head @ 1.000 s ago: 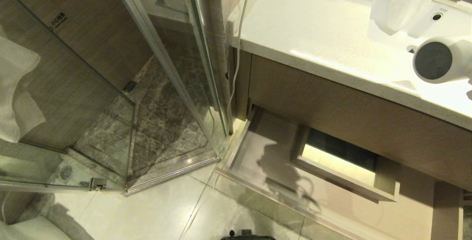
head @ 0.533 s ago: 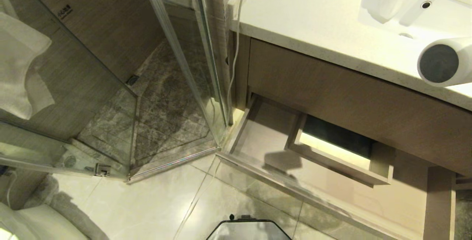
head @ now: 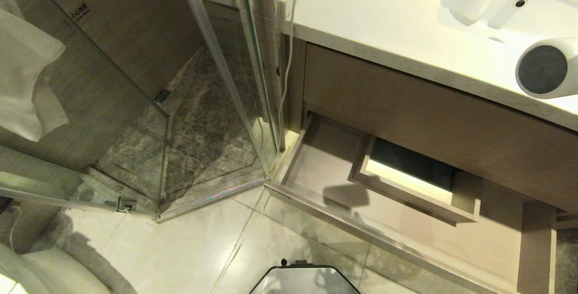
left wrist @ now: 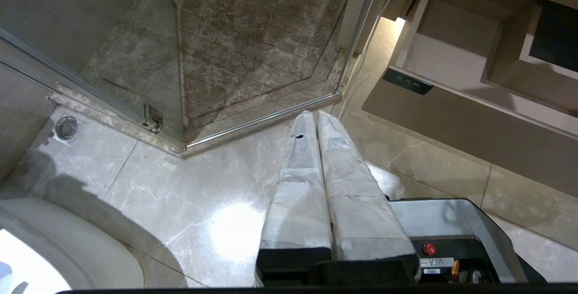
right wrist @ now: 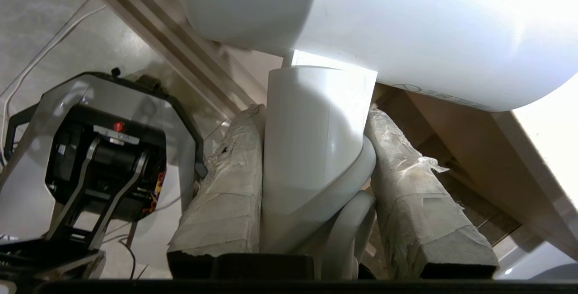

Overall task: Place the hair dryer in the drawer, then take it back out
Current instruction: Put it into the drawer

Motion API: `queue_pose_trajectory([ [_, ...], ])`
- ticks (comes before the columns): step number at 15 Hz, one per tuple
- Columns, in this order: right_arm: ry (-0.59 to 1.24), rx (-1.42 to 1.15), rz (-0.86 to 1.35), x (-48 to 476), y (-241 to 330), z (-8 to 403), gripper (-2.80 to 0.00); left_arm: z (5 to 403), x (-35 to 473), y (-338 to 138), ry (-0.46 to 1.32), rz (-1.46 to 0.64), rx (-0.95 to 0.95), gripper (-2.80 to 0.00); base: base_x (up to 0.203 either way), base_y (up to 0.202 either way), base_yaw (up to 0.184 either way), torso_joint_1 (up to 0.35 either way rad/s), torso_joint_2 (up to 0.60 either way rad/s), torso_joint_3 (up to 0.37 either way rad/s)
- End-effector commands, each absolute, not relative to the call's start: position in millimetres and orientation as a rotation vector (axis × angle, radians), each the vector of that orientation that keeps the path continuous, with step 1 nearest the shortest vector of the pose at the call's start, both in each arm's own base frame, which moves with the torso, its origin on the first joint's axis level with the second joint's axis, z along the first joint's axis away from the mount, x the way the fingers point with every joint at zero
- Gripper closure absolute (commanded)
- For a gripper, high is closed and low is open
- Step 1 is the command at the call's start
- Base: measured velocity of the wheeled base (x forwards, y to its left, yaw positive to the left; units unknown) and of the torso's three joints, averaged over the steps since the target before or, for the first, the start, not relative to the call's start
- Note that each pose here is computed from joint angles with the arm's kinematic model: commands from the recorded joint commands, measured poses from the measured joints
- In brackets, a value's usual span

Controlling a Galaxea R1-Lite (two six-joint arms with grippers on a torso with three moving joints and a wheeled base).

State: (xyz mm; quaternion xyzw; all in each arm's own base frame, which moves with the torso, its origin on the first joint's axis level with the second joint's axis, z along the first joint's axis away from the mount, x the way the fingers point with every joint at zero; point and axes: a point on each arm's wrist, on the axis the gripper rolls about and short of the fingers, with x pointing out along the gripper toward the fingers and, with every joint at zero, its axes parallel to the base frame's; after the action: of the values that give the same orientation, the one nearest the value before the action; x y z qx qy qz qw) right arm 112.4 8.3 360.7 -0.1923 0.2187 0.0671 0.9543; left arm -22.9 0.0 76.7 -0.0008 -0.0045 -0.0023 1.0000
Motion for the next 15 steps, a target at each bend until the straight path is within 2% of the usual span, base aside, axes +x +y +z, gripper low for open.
queue_pose_trajectory([
  [1, 0.451, -0.392, 0.138, 110.4, 8.2, 358.8, 0.00, 76.7, -22.8, 0.0, -0.008, -0.005, -0.002, 0.00, 0.000, 0.000, 0.000, 0.000, 0.00, 0.000],
  [7, 0.458, -0.391, 0.139, 110.6, 8.2, 357.6, 0.00, 76.7, -22.8, 0.0, -0.008, -0.005, -0.003, 0.00, 0.000, 0.000, 0.000, 0.000, 0.00, 0.000],
  [15, 0.467, -0.392, 0.142, 111.2, 8.3, 356.2, 0.00, 76.7, -22.8, 0.0, -0.008, -0.005, -0.002, 0.00, 0.001, 0.004, -0.136, 0.004, 0.00, 0.002],
])
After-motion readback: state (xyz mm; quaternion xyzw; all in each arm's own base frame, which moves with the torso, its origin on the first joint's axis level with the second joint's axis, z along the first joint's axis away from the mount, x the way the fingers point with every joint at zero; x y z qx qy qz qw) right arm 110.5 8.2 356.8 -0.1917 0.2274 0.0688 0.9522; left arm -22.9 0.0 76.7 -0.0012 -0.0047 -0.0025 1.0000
